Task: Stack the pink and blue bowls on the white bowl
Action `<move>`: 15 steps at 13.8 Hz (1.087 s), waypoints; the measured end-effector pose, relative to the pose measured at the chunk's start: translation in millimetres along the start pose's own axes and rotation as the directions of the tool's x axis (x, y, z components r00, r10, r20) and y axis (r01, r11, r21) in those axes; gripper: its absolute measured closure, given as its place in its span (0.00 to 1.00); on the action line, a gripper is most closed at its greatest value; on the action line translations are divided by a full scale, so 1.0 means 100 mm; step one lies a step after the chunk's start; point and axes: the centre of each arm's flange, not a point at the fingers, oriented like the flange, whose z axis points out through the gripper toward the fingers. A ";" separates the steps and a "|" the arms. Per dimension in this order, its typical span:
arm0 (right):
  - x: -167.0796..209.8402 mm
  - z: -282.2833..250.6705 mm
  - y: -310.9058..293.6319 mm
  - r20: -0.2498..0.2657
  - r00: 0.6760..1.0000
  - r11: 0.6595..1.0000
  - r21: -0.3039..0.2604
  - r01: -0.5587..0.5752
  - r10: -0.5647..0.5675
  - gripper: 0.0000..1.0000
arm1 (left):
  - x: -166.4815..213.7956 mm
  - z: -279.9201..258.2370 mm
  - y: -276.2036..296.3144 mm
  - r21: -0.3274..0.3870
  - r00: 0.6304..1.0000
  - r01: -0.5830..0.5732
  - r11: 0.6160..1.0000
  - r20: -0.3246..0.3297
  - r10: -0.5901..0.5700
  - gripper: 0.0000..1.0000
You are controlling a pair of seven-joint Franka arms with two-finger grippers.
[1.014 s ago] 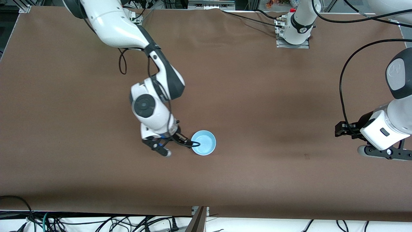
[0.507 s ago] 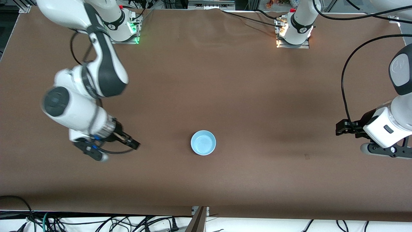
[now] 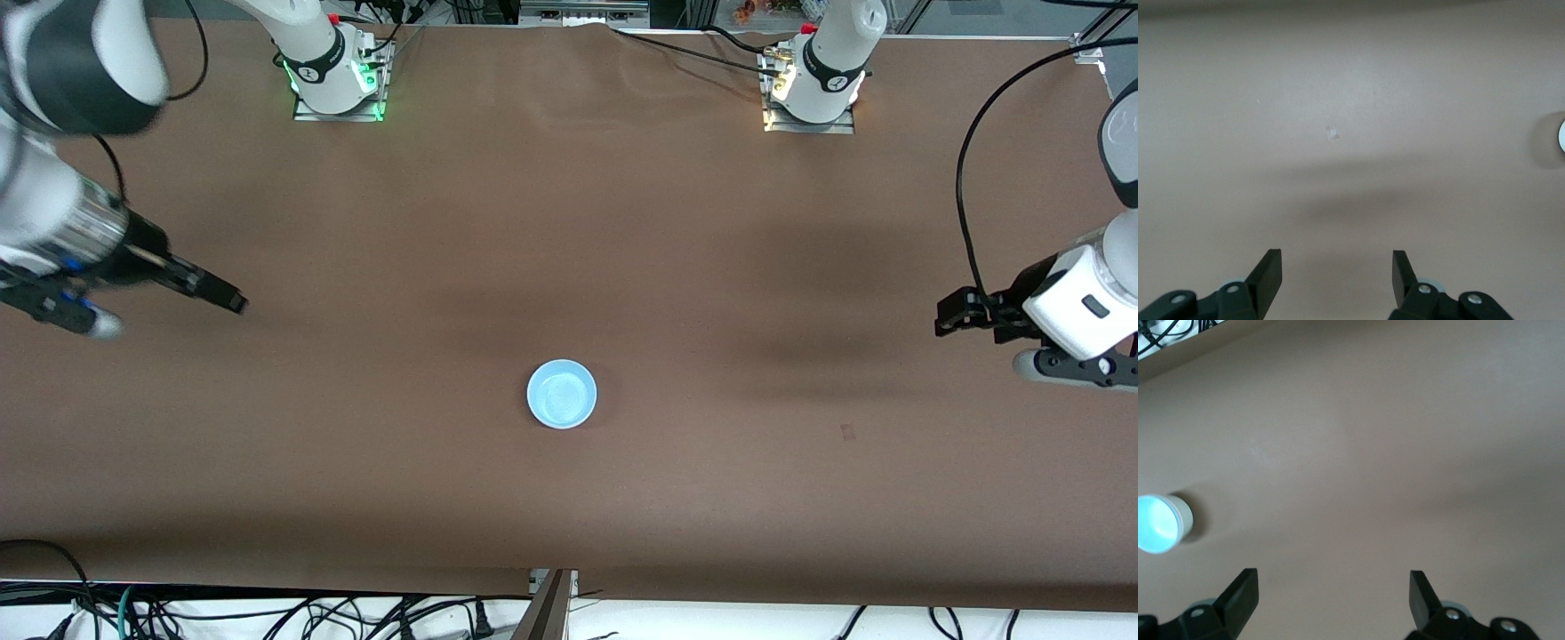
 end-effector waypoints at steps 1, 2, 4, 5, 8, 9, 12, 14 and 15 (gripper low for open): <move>-0.04 -0.08 0.07 -0.007 0.999 0.999 -0.016 0.039 -0.040 0.00 | -0.06 0.01 0.00 -0.004 1.000 0.001 1.000 0.005 -0.001 0.23; -0.06 -0.13 0.11 -0.011 0.996 0.996 -0.030 0.083 -0.083 0.00 | -0.10 0.03 0.00 -0.011 1.000 0.001 1.000 0.003 -0.001 0.23; -0.04 -0.14 0.22 -0.006 0.989 0.988 -0.050 0.147 -0.147 0.00 | -0.18 0.09 0.02 -0.021 1.000 0.001 1.000 -0.006 -0.001 0.20; -0.02 -0.14 0.31 0.002 0.987 0.985 -0.052 0.163 -0.163 0.00 | -0.21 0.13 0.01 -0.023 1.000 0.002 1.000 -0.009 -0.002 0.19; 0.04 -0.16 0.50 0.004 0.984 0.983 -0.040 0.180 -0.180 0.00 | -0.31 0.18 0.00 -0.027 1.000 0.004 1.000 -0.014 -0.004 0.09; 0.04 -0.18 0.52 0.004 0.983 0.982 -0.042 0.183 -0.183 0.00 | -0.33 0.17 0.00 -0.028 1.000 0.004 1.000 -0.015 -0.005 0.09; 0.02 -0.28 0.51 0.002 0.979 0.975 -0.090 0.205 -0.205 0.00 | -0.38 0.13 0.01 -0.030 1.000 0.003 1.000 -0.020 -0.003 0.00; 0.01 -0.34 0.48 -0.002 0.977 0.973 -0.093 0.212 -0.213 0.00 | -0.38 0.13 0.04 -0.030 1.000 -0.003 1.000 -0.019 0.002 0.00; 0.01 -0.35 0.48 -0.003 0.977 0.973 -0.093 0.213 -0.214 0.00 | -0.38 0.14 0.06 -0.031 1.000 -0.007 0.999 -0.020 0.006 0.00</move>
